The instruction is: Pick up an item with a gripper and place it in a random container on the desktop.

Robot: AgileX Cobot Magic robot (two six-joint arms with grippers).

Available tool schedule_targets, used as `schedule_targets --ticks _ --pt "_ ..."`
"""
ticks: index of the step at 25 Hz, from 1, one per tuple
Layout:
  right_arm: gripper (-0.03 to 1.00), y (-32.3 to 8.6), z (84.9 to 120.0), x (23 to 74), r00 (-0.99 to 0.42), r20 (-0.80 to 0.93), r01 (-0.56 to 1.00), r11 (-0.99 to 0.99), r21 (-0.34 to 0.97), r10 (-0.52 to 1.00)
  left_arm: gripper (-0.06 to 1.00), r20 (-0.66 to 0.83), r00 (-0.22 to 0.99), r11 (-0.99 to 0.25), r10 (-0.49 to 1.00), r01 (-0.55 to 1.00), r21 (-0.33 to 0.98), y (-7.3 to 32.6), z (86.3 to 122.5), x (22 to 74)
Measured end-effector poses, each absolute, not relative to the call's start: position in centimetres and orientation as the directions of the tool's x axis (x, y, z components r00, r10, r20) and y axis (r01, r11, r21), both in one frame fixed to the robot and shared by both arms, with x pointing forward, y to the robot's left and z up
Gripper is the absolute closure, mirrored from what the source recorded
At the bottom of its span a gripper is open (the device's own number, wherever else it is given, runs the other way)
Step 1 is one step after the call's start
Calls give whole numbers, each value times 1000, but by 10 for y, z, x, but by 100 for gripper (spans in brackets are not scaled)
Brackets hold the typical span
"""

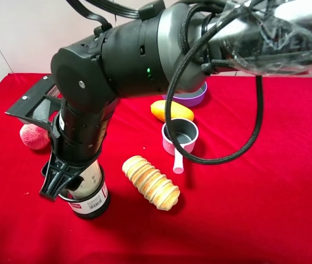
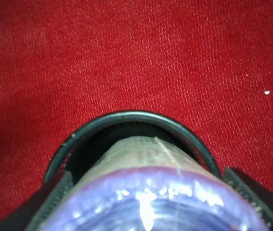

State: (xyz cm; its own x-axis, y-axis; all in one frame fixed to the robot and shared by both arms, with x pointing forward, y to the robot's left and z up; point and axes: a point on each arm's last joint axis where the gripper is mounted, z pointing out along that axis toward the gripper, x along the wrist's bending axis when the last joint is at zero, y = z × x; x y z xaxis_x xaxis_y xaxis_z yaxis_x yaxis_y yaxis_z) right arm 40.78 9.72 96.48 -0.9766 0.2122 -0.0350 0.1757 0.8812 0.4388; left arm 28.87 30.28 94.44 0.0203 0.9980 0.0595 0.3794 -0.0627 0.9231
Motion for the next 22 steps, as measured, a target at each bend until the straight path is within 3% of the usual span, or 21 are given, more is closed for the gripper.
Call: schedule_targets --ticks 7,15,22 --pt "33 98 965 407 -976 -27 182 879 442 216 4 59 20 -63 998 379 923 303 944 289" --pt "33 97 968 407 -976 -29 180 876 448 216 4 59 20 -63 998 379 923 303 944 289" --pt "33 83 1001 403 -979 -50 157 881 447 200 4 59 20 -63 998 379 923 303 944 289"
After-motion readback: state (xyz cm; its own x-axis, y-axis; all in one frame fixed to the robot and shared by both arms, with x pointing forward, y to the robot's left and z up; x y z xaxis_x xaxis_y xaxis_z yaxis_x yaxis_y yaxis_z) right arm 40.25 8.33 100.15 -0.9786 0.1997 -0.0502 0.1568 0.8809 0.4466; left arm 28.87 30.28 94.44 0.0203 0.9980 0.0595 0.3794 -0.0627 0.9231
